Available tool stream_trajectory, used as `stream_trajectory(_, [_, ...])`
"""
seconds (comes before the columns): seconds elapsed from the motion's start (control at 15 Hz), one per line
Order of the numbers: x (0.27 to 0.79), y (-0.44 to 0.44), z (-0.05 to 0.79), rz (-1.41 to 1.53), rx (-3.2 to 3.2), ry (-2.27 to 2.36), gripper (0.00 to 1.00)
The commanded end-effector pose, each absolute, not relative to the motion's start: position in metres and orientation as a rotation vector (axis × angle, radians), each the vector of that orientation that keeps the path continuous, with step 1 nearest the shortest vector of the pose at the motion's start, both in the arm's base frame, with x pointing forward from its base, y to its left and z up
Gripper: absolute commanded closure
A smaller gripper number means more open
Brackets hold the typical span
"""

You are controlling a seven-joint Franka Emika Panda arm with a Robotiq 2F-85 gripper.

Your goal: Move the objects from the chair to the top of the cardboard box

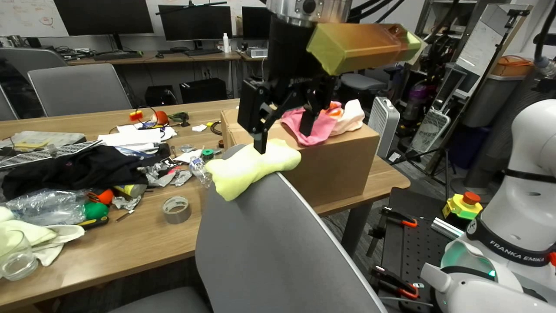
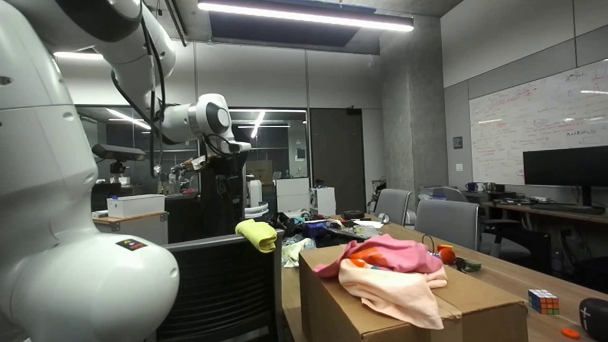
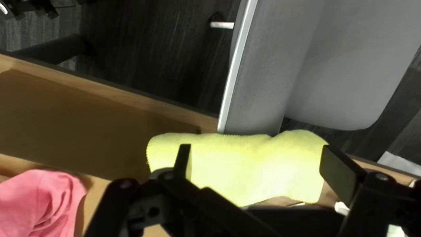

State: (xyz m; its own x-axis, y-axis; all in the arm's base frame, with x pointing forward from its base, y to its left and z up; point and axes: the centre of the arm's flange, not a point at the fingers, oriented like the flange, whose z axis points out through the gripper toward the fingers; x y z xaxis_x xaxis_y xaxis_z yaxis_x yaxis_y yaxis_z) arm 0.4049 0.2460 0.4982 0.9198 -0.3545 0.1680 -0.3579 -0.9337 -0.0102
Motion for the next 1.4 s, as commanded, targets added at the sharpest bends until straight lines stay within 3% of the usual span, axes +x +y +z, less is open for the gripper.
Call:
stream_trajectory(0.0, [0.401, 0.261, 0.487, 0.112, 3.128, -0.456, 0.00])
stream_trajectory(0.47, [0.405, 0.271, 0.455, -0.003, 3.103, -0.390, 0.00])
stream_trajectory(1.33, [0.420, 0.268, 0.445, 0.376, 2.914, -0.345, 0.00])
